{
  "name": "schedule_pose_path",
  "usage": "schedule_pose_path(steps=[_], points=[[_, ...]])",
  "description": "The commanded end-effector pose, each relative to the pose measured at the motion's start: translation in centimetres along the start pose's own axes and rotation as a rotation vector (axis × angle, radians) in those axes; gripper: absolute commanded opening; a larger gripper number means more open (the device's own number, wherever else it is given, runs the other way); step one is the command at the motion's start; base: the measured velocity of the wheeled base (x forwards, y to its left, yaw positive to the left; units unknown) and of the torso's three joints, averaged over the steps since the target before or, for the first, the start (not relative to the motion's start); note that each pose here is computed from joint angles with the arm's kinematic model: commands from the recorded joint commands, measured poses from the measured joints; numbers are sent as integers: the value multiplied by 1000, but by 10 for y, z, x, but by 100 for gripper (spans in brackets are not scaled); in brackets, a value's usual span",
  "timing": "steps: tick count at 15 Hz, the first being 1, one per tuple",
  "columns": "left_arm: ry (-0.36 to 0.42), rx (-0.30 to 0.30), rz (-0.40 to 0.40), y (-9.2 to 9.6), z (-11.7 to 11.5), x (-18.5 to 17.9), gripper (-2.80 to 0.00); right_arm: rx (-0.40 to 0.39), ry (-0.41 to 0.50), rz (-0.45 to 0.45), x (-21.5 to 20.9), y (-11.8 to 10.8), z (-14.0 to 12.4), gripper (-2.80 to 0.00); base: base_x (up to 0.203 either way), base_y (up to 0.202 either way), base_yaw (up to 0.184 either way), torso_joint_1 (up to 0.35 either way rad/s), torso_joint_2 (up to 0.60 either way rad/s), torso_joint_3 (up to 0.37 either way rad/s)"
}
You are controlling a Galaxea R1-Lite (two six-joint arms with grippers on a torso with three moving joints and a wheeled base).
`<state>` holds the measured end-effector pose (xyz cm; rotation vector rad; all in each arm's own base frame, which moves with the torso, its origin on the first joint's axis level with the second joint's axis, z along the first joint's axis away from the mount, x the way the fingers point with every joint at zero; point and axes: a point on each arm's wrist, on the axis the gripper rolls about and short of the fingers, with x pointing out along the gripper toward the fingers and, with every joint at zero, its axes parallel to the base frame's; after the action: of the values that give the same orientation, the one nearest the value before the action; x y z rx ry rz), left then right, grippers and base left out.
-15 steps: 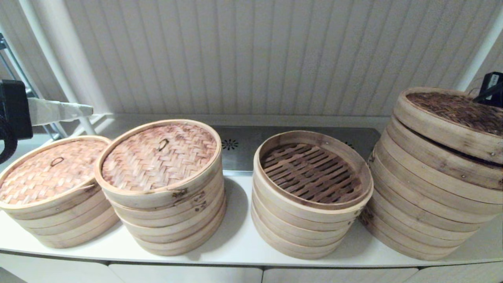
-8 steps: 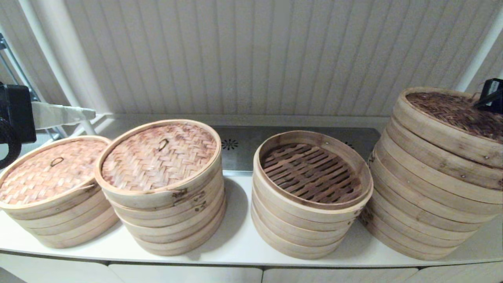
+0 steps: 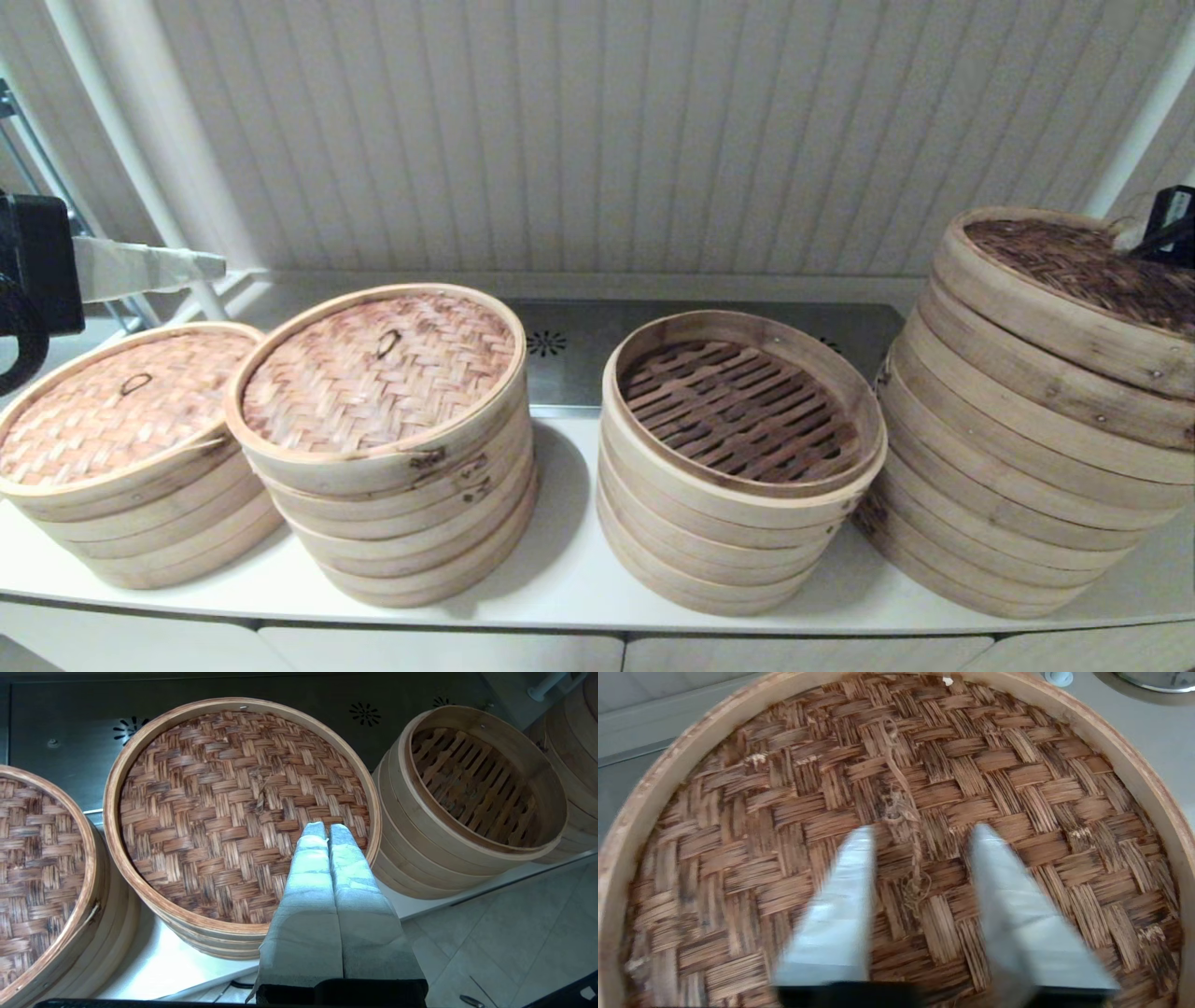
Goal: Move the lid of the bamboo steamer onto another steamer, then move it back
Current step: Put the steamer, then pick up the steamer
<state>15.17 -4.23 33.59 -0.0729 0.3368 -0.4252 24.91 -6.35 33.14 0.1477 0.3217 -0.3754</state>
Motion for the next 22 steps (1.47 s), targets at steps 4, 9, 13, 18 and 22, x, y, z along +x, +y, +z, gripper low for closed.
schedule_pose_path(steps=[4,9,13,18,22], points=[[0,-1,-1,0,2,1,-280,10,-73,13,-29,-2,10,0,0,0,0,0,0,0],[16,-5,3,2,3,10,-280,13,-139,39,-73,-4,7,0,0,0,0,0,0,0],[19,-8,8,3,4,13,-280,4,-170,105,-123,-9,-19,-280,0,0,0,0,0,0],[30,-12,15,4,3,17,-280,-8,-162,164,-182,-29,-102,-280,0,0,0,0,0,0],[102,-32,21,10,-2,44,-280,-65,-180,174,-208,-47,-178,-280,0,0,0,0,0,0]])
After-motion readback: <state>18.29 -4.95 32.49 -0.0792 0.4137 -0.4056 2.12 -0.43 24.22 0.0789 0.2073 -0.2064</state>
